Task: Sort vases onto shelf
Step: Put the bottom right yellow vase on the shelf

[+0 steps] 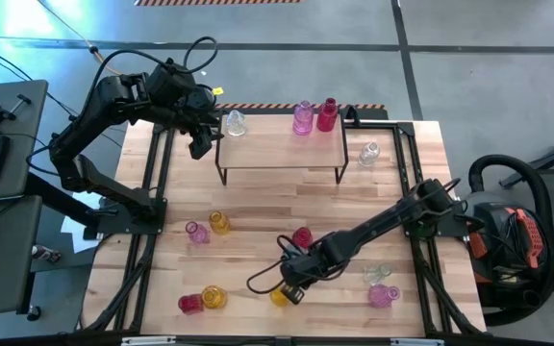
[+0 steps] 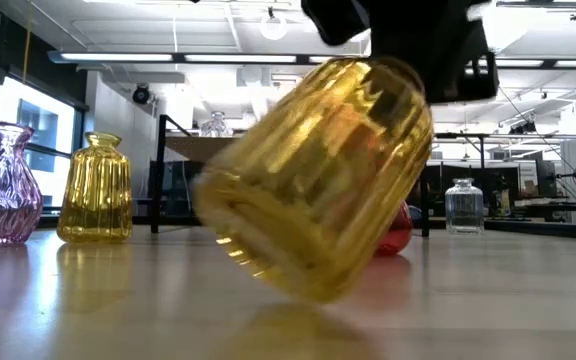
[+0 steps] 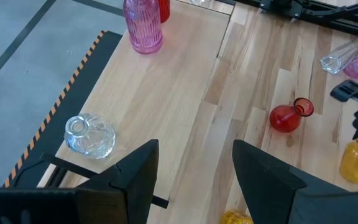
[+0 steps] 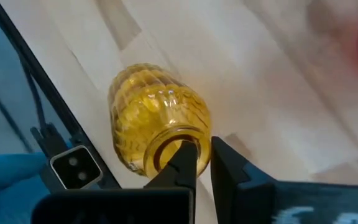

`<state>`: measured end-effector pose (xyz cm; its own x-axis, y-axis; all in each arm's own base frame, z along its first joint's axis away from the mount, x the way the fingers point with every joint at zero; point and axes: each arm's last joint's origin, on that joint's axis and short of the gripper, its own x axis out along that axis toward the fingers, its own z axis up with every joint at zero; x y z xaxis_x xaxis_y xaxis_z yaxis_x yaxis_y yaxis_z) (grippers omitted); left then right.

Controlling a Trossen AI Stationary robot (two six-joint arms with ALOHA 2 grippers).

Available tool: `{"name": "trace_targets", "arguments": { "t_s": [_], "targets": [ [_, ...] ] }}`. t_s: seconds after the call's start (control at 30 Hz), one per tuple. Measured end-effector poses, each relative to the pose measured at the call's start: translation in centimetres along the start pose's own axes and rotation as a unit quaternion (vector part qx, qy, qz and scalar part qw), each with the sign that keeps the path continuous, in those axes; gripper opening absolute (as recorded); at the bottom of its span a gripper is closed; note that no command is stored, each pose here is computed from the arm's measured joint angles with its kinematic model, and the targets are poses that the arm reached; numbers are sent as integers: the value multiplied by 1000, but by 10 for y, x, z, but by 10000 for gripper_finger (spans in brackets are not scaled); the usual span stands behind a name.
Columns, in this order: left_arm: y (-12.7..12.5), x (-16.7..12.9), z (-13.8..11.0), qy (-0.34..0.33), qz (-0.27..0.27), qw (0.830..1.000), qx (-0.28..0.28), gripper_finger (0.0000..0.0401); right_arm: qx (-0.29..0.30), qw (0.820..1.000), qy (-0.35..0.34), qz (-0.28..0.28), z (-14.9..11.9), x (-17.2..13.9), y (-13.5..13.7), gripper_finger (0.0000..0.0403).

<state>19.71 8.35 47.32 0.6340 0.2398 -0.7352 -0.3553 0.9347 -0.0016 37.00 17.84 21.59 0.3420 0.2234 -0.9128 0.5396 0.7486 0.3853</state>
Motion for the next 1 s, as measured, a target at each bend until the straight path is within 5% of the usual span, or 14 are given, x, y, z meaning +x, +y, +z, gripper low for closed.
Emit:
{"name": "trace_targets", "arguments": {
  "t_s": [0.5, 1.0],
  "targets": [
    [0, 0, 0, 0, 0, 1000, 0, 197, -53, 998, -9, -26, 31, -41, 3, 0],
    [0, 0, 0, 0, 0, 1000, 0, 197, -174, 982, -21, -71, 100, -118, -30, 0]
  ]
}}
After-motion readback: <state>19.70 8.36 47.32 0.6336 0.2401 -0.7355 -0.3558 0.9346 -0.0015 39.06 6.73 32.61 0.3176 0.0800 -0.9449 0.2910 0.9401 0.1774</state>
